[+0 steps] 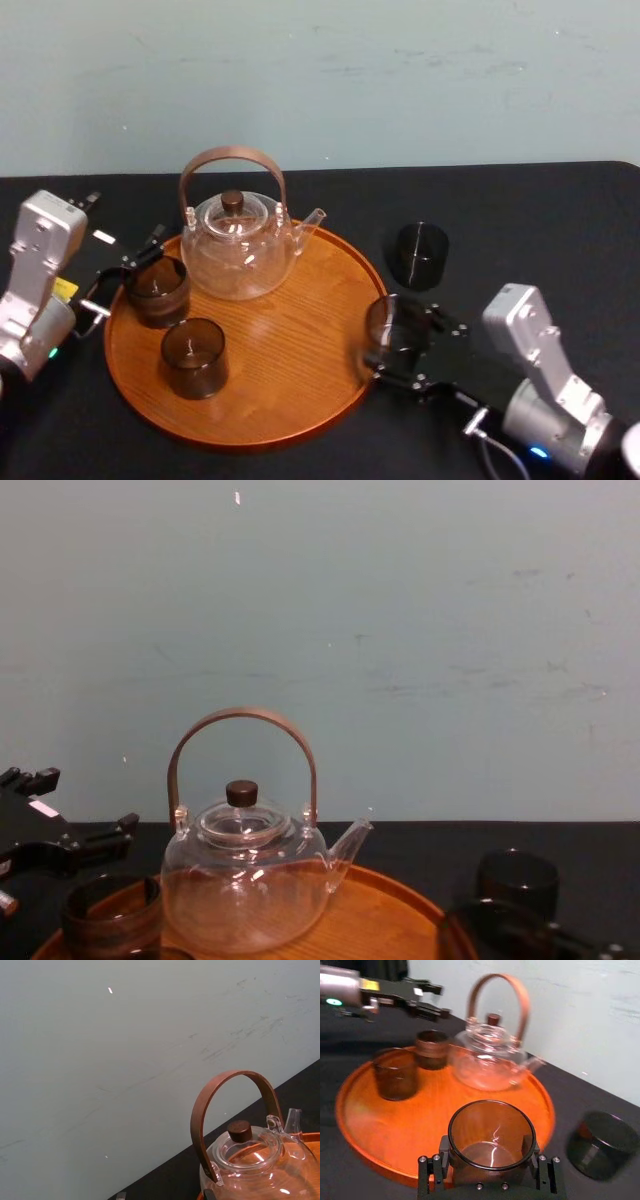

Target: Pick up the glass from the table and place it on the tray.

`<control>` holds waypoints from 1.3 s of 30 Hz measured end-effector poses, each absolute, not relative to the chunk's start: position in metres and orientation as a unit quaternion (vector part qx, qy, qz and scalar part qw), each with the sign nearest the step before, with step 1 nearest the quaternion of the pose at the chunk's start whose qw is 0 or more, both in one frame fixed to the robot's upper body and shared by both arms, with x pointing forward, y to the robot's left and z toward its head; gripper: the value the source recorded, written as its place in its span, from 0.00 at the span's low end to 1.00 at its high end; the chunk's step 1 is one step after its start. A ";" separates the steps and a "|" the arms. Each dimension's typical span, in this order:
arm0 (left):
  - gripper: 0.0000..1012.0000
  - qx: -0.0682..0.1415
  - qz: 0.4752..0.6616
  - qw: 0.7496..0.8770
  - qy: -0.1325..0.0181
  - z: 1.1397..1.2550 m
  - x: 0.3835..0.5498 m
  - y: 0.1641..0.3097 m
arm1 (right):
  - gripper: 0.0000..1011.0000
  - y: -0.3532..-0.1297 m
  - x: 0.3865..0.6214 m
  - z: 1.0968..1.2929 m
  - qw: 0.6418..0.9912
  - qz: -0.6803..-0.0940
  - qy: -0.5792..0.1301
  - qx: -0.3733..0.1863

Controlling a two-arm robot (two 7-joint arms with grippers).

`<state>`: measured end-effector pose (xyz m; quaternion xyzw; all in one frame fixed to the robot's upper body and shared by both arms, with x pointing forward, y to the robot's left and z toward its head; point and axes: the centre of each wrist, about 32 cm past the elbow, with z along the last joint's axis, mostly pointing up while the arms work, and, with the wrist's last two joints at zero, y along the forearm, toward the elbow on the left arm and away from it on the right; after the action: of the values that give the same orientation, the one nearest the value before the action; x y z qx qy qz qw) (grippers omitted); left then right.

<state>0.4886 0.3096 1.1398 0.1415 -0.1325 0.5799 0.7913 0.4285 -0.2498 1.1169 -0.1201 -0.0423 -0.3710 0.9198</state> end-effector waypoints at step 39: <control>0.99 0.141 0.580 0.791 -0.132 1.140 0.489 0.310 | 0.89 -0.164 0.462 1.104 0.953 -0.274 -0.038 -0.126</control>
<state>0.4886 0.3097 1.1398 0.1415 -0.1325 0.5799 0.7913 0.4621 -0.1637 1.1042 -0.1259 -0.0379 -0.2741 0.9527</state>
